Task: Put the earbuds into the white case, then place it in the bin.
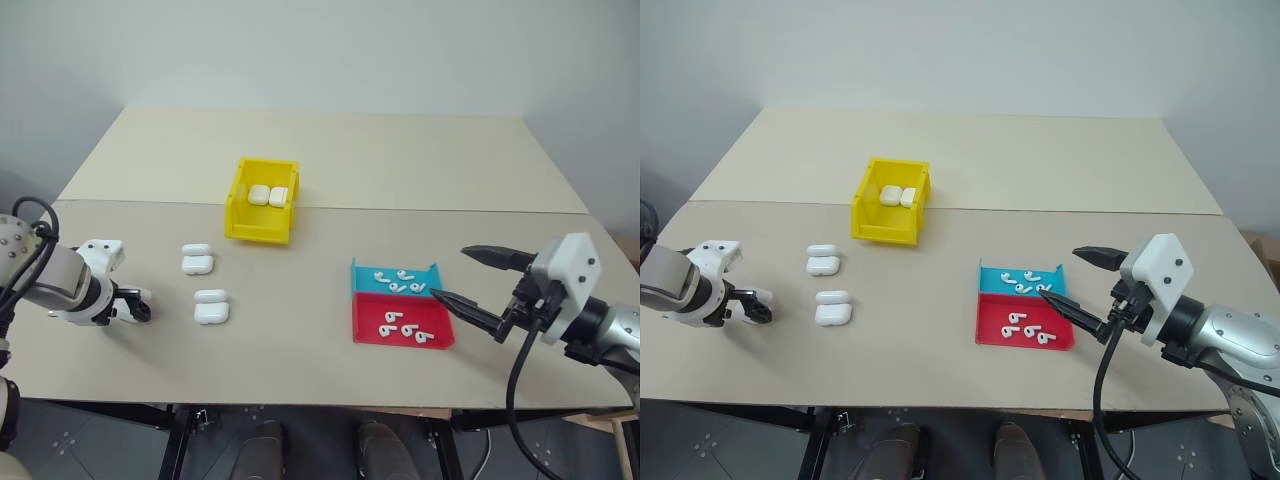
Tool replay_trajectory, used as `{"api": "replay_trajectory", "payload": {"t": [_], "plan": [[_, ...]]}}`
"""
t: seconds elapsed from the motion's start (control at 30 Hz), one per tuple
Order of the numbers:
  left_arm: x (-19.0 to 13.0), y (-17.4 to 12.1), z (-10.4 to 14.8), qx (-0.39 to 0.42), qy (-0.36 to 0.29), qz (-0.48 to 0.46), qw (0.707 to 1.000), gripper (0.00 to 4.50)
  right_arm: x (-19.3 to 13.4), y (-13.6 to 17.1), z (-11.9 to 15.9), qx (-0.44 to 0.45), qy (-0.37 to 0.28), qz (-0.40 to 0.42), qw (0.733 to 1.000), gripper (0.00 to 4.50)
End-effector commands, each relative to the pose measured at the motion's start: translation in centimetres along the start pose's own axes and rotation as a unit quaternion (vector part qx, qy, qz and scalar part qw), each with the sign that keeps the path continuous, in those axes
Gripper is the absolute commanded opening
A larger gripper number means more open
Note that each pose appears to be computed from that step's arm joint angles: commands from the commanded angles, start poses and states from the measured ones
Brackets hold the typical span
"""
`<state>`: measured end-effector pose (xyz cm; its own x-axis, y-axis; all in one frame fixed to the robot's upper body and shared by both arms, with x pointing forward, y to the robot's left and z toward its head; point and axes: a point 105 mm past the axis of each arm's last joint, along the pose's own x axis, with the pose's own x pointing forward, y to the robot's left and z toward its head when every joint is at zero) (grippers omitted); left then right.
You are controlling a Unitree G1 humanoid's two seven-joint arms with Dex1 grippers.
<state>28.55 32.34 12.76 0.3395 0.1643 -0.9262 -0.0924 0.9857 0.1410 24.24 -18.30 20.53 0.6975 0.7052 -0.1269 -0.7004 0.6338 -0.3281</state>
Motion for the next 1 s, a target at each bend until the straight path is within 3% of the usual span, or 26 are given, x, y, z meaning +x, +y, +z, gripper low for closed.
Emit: {"api": "replay_trajectory", "payload": {"t": [0.03,0.5,1.0], "plan": [[-0.3,-0.5,0.5,0.019,-0.006,0.0,1.0,4.5,-0.3,0.1,1.1,-0.012,-0.014,-0.003,1.0,4.48],[-1.1,-1.5,1.0,0.108,0.0,-0.017,0.994,4.5,-0.4,0.3,1.1,-0.01,-0.015,-0.007,1.0,4.48],[-1.4,-1.0,1.9,0.131,0.003,-0.005,0.991,4.5,-0.4,0.4,1.1,-0.006,-0.016,-0.009,1.0,4.48]]}}
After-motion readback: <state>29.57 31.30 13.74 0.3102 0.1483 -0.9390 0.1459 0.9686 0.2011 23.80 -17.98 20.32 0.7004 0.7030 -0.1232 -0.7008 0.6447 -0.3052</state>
